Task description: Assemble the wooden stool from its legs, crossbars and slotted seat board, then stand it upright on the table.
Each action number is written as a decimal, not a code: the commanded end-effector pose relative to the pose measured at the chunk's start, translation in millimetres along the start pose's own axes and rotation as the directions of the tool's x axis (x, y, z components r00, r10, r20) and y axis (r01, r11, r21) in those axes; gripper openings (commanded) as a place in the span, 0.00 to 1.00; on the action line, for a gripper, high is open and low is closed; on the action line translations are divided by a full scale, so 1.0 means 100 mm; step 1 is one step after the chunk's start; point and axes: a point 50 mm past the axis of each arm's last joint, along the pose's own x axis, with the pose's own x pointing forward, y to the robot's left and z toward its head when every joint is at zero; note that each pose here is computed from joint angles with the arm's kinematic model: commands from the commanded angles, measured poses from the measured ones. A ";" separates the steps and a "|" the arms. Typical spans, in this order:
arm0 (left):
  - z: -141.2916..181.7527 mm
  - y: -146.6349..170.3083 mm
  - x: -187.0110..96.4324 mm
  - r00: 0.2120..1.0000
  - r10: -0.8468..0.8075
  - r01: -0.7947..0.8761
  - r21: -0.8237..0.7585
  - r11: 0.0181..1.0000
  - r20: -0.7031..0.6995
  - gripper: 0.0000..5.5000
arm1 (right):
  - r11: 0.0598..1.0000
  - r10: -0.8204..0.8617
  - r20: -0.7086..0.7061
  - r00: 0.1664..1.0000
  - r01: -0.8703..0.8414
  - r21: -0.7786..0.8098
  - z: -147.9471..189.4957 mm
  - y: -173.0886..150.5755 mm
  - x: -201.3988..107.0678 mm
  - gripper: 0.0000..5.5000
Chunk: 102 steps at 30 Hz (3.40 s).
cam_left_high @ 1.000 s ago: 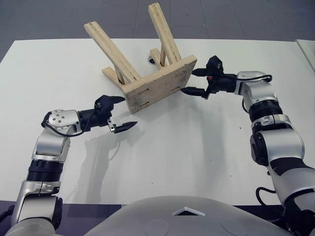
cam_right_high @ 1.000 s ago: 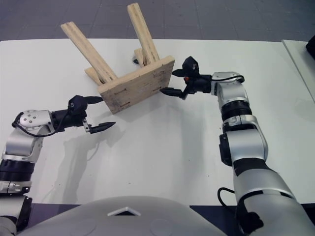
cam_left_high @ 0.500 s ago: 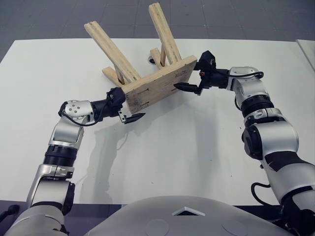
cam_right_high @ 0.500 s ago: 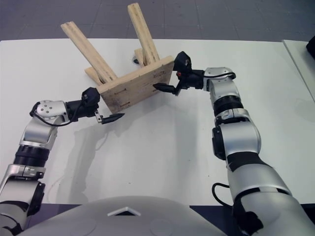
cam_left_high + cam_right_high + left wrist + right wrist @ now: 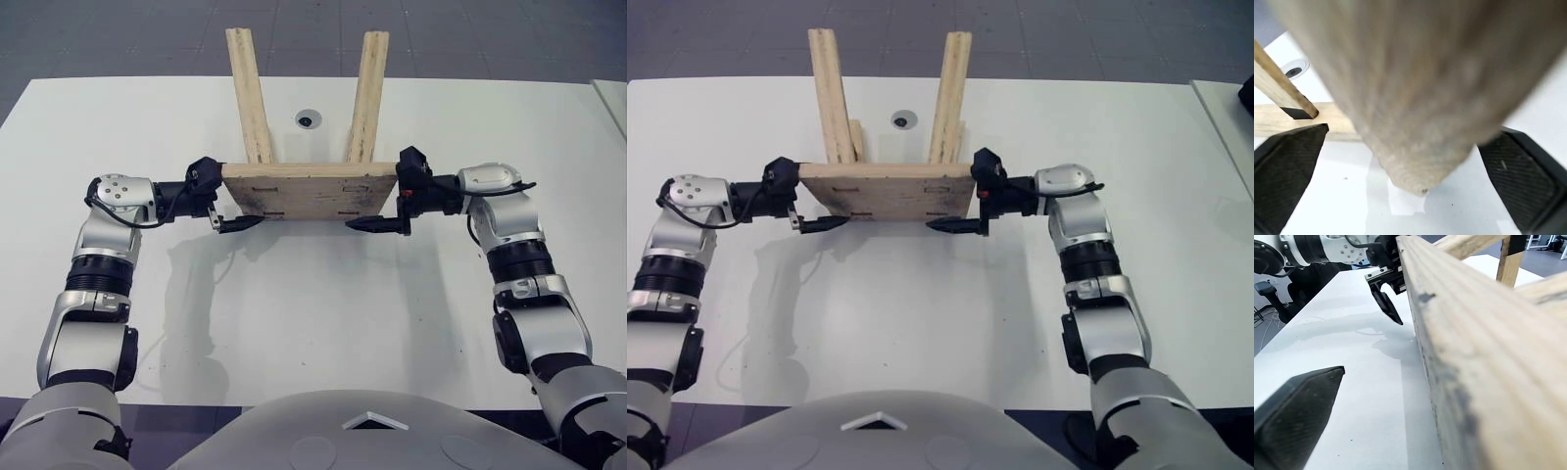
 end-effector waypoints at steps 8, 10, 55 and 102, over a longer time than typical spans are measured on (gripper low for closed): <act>0.13 -0.09 -0.02 0.967 -0.223 0.234 -0.085 0.968 0.127 0.64 | 0.991 -0.136 -0.012 0.991 0.136 0.016 -0.03 0.02 -0.19 0.55; 0.12 -0.12 -0.04 0.964 -0.235 0.247 -0.095 0.964 0.121 0.59 | 0.990 -0.140 -0.032 0.990 0.141 0.015 -0.05 0.01 -0.20 0.50; 0.89 0.91 0.62 0.715 0.661 0.182 -0.853 -0.490 -0.228 0.24 | -0.136 -0.946 -0.088 0.311 -0.138 0.981 1.12 -1.08 -0.46 0.24; 0.49 -0.54 0.48 0.377 0.901 -0.757 -0.489 0.433 0.216 0.82 | 0.348 -0.932 0.109 0.346 0.773 0.530 0.16 0.43 -0.05 0.98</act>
